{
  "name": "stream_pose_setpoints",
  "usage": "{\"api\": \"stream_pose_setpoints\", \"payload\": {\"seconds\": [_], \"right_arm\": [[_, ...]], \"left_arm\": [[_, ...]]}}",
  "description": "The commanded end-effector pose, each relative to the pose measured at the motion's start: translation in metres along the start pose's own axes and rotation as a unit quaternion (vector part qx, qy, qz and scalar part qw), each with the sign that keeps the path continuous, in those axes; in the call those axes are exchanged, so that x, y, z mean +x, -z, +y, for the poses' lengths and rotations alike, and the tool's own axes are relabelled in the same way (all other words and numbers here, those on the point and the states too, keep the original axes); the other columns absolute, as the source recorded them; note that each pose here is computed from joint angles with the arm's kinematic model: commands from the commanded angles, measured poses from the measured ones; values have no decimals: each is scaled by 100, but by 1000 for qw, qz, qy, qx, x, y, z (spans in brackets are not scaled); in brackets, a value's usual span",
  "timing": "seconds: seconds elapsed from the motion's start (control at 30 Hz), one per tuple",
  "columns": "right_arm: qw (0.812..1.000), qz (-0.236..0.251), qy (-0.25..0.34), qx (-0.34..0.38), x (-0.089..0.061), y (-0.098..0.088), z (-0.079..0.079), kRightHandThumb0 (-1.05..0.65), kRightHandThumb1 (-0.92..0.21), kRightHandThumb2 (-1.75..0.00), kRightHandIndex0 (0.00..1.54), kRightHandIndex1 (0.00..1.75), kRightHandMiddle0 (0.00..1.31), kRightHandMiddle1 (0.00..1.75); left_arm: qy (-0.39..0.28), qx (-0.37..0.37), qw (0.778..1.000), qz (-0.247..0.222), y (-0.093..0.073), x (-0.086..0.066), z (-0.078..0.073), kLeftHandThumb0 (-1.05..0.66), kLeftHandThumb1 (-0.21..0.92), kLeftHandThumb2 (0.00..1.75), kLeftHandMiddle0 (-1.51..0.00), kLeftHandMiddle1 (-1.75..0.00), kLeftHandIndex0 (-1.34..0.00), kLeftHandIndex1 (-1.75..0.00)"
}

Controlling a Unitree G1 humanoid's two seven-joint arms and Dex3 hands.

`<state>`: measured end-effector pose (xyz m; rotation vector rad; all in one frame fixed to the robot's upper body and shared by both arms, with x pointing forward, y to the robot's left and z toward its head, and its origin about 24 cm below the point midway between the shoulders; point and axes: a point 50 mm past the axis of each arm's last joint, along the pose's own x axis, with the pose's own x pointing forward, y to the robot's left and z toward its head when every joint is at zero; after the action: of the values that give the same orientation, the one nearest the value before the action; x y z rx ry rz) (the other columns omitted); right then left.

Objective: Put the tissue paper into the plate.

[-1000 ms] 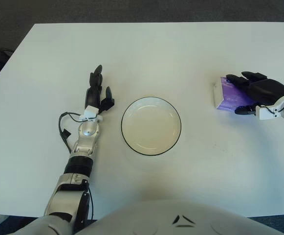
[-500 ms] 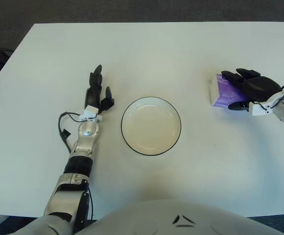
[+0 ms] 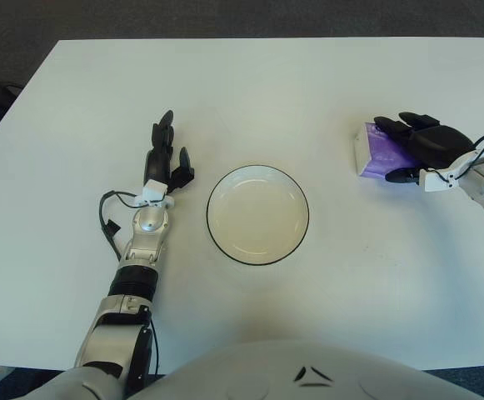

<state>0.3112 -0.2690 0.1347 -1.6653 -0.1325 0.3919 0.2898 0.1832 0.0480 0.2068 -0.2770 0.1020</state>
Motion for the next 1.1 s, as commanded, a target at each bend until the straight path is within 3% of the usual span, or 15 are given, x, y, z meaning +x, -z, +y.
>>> {"api": "stream_pose_setpoints", "payload": {"seconds": [0.0, 0.43, 0.57, 0.6, 0.63, 0.67, 0.7, 0.73, 0.8, 0.9, 1.07], "right_arm": [[1000, 1, -13, 2, 2, -1, 6, -105, -92, -51, 0, 0, 0, 0], [999, 11, -22, 27, 2, 0, 8, -105, -92, -46, 5, 3, 4, 2], [998, 21, -30, 42, 3, -2, 8, -103, -92, -32, 23, 9, 1, 63], [998, 23, -31, 46, 3, -2, 7, -97, -90, -27, 29, 31, 1, 95], [998, 25, -29, 52, 3, -3, 7, -95, -89, -25, 29, 42, 1, 107], [998, 27, -29, 56, 3, -3, 7, -88, -85, -23, 36, 80, 13, 131], [997, 29, -25, 62, 4, -3, 8, -84, -82, -21, 40, 105, 21, 147], [997, 31, -20, 70, 5, -3, 8, -82, -79, -23, 42, 117, 25, 153], [996, 33, -14, 78, 5, -3, 8, -75, -63, -40, 51, 151, 36, 166], [996, 36, 10, 86, 6, -1, 9, -68, -48, -57, 69, 167, 46, 172], [995, 35, 38, 88, 6, -4, 12, -50, -31, -81, 95, 173, 63, 174]], "left_arm": [[4, 15, 994, 108, 44, -47, 1, -75, 92, 91, -25, -1, 0, -49], [5, 18, 994, 107, 43, -47, 2, -74, 92, 90, -25, -1, 0, -47], [4, 18, 994, 107, 42, -47, 1, -75, 92, 90, -25, -1, 0, -47], [4, 18, 994, 107, 42, -47, 1, -75, 92, 90, -25, -1, 0, -47], [3, 18, 994, 107, 42, -47, 1, -75, 92, 91, -25, -1, 0, -47], [3, 18, 994, 107, 42, -47, 1, -75, 92, 91, -25, -1, 0, -46], [3, 18, 994, 107, 42, -47, 1, -75, 92, 91, -25, -1, 0, -46], [3, 19, 994, 107, 42, -46, 1, -76, 92, 91, -25, -1, 0, -45], [3, 19, 994, 106, 42, -46, 1, -76, 92, 91, -25, -1, 0, -45], [4, 20, 994, 106, 42, -46, 1, -76, 92, 91, -25, -1, 0, -44], [4, 20, 994, 107, 42, -46, 1, -76, 92, 91, -25, -1, 0, -45]]}}
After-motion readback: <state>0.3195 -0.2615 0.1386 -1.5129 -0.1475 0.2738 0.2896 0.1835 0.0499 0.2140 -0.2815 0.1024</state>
